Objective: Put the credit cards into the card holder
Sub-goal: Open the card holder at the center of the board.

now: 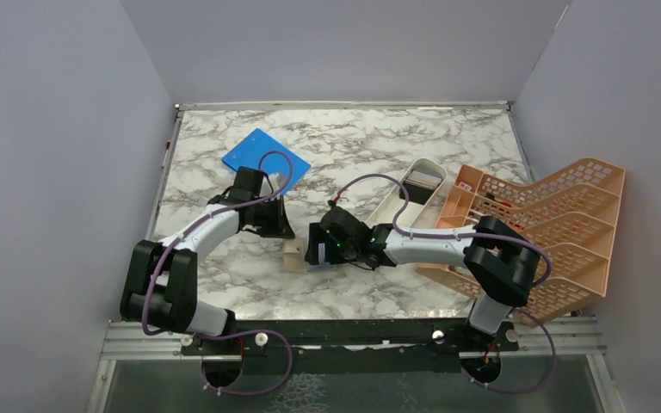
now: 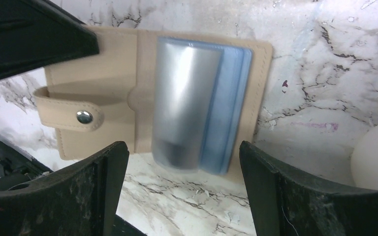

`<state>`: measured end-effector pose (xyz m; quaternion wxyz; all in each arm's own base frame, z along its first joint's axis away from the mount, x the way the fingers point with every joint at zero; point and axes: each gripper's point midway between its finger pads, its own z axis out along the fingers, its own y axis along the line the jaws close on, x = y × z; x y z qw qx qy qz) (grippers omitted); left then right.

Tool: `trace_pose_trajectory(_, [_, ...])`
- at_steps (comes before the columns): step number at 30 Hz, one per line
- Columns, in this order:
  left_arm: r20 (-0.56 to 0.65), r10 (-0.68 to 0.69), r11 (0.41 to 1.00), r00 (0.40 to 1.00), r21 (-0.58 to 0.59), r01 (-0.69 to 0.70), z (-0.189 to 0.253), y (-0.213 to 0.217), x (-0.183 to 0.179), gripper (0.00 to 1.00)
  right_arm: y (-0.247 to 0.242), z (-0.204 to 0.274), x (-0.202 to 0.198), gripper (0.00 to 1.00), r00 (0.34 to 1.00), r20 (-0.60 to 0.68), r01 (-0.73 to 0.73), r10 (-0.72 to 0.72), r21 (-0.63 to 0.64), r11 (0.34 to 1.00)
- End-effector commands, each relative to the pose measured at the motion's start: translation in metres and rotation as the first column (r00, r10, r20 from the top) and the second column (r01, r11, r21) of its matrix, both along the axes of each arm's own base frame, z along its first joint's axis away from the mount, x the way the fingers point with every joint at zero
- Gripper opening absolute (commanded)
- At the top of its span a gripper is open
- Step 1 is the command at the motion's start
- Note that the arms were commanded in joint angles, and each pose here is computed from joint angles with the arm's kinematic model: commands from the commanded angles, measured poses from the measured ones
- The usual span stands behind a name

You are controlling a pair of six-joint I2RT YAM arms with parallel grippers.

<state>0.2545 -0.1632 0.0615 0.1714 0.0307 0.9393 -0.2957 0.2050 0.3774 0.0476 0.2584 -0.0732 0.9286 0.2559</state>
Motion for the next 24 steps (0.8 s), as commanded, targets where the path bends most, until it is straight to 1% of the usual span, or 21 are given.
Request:
trace_pose_trajectory(1, [0.051, -0.06, 0.996, 0.997, 0.074, 0.056, 0.004, 0.008, 0.01, 0.0, -0.007, 0.001, 0.003, 0.88, 0.999, 0.028, 0.02, -0.018, -0.057, 0.998])
trace_pose_trajectory(5, [0.032, -0.053, 0.996, 0.998, 0.078, 0.05, -0.001, 0.009, 0.008, 0.0, -0.001, -0.001, 0.004, 0.88, 1.0, 0.026, 0.011, -0.01, -0.043, 0.999])
trace_pose_trajectory(10, [0.023, -0.049, 0.996, 0.999, 0.077, 0.047, -0.003, 0.009, 0.006, 0.0, 0.01, -0.003, 0.002, 0.87, 1.0, 0.013, -0.01, 0.01, 0.007, 1.0])
trace_pose_trajectory(16, [0.025, -0.052, 0.996, 0.998, 0.069, 0.051, -0.003, 0.008, 0.006, 0.0, 0.017, -0.011, 0.005, 0.86, 1.0, 0.004, -0.011, 0.011, -0.003, 1.0])
trace_pose_trajectory(24, [0.022, -0.052, 0.997, 0.998, 0.062, 0.05, -0.004, 0.007, 0.005, 0.0, 0.033, 0.009, 0.004, 0.8, 0.998, 0.035, -0.064, 0.061, 0.086, 0.994])
